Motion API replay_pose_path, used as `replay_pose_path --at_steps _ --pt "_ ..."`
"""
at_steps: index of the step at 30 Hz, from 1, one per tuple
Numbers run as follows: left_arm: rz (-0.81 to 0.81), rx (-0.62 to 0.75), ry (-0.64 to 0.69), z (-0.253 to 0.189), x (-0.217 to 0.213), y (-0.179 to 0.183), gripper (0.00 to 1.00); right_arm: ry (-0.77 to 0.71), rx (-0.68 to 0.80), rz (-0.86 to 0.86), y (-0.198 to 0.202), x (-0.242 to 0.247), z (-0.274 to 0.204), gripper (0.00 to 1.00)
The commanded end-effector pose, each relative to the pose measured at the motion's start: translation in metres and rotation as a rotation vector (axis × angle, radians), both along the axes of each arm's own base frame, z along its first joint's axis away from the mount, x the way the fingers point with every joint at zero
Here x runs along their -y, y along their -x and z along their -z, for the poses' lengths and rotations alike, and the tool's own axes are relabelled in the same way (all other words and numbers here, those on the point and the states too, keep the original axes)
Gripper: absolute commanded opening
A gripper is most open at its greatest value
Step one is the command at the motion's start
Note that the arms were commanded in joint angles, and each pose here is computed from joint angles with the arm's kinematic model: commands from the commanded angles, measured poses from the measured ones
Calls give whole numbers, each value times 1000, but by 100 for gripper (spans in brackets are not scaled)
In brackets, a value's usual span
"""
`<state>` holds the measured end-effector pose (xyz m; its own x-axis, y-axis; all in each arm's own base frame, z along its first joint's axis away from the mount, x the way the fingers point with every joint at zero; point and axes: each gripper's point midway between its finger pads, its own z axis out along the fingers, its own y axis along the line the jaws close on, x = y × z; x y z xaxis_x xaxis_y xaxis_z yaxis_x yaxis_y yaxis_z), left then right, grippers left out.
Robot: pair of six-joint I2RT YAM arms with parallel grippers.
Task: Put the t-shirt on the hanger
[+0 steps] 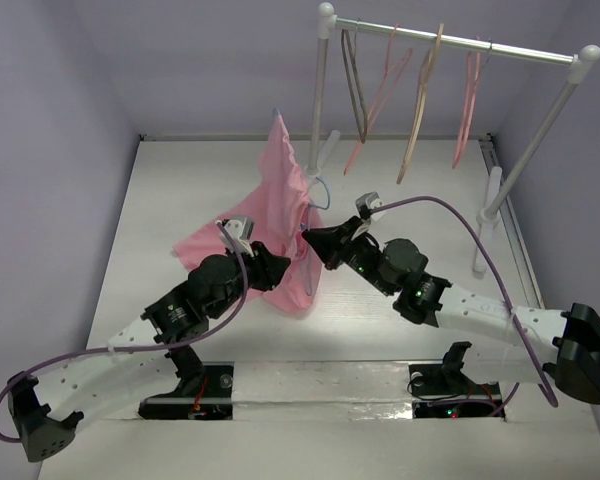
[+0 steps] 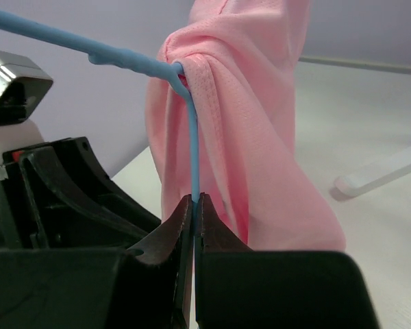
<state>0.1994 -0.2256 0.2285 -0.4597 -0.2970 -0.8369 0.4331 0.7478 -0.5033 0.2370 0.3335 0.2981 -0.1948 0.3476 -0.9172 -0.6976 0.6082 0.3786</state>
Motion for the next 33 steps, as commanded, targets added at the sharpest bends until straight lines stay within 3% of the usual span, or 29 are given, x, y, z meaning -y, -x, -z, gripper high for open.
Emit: replay_pose_path --at_steps 1,3,9,22,33 --pt "-20 59 40 -37 0 -5 28 -131 78 -12 5 6 -35 0" --pt "-11 94 75 -60 0 -4 34 -129 71 -13 5 7 -30 0" --pt "-1 173 179 -114 3 -4 39 -119 58 -25 10 10 -21 0" --pt "-166 204 294 -163 9 -42 55 -93 42 -58 18 3 -12 0" --pt "-171 132 277 -134 34 -77 56 -85 42 -89 23 -7 -14 0"
